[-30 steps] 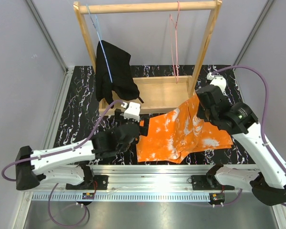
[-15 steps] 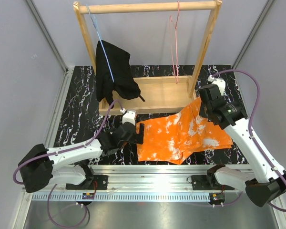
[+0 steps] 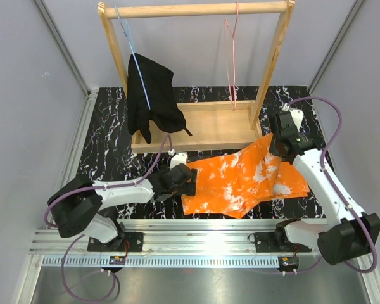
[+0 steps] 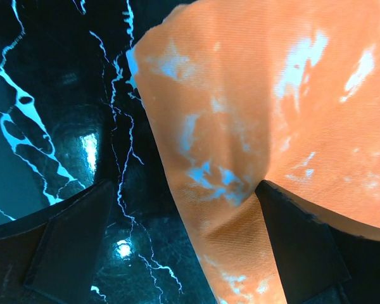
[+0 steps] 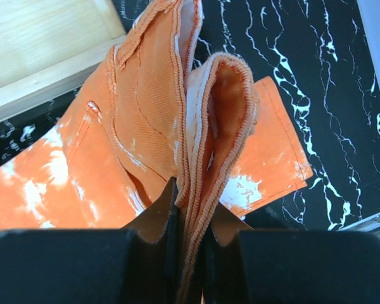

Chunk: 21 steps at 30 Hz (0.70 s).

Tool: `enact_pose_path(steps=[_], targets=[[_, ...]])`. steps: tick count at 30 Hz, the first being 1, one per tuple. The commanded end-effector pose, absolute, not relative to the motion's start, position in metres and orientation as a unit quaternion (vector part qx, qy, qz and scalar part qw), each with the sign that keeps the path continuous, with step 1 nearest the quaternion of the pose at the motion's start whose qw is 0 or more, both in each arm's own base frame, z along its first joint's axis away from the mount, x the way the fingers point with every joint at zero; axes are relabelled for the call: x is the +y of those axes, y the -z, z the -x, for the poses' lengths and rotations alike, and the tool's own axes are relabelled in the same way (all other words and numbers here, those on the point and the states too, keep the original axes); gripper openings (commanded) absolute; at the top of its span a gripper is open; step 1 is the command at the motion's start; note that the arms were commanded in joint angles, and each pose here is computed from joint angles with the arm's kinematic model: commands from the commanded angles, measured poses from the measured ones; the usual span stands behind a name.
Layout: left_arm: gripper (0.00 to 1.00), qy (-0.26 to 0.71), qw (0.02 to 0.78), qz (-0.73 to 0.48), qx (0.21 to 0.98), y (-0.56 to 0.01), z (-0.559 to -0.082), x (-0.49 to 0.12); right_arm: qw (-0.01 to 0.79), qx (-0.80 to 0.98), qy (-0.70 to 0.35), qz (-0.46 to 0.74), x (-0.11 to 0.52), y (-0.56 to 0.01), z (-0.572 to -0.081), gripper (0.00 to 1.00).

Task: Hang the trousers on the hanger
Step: Fold the trousers

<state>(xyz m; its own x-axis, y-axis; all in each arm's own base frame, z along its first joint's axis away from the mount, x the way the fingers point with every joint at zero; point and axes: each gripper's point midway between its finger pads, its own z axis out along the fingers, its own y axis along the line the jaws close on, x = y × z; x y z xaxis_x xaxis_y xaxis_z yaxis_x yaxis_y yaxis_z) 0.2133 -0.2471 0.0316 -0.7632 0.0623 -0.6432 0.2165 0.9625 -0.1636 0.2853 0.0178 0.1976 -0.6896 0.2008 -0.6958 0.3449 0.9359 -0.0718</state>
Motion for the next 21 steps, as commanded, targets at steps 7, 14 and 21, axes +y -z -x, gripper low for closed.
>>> enact_pose_path(steps=[7,14,21], targets=[[0.98,0.117,0.335,-0.071,0.932,-0.044,-0.214,-0.264,0.332,0.898,0.199,-0.211,-0.029,-0.169,-0.299,0.06],[0.98,0.109,0.336,-0.066,0.933,-0.043,-0.215,-0.261,0.279,0.870,0.293,-0.282,-0.077,-0.156,-0.266,0.13],[0.98,0.107,0.339,-0.064,0.932,-0.045,-0.214,-0.257,0.283,0.850,0.310,-0.318,-0.095,-0.173,-0.249,0.85]])
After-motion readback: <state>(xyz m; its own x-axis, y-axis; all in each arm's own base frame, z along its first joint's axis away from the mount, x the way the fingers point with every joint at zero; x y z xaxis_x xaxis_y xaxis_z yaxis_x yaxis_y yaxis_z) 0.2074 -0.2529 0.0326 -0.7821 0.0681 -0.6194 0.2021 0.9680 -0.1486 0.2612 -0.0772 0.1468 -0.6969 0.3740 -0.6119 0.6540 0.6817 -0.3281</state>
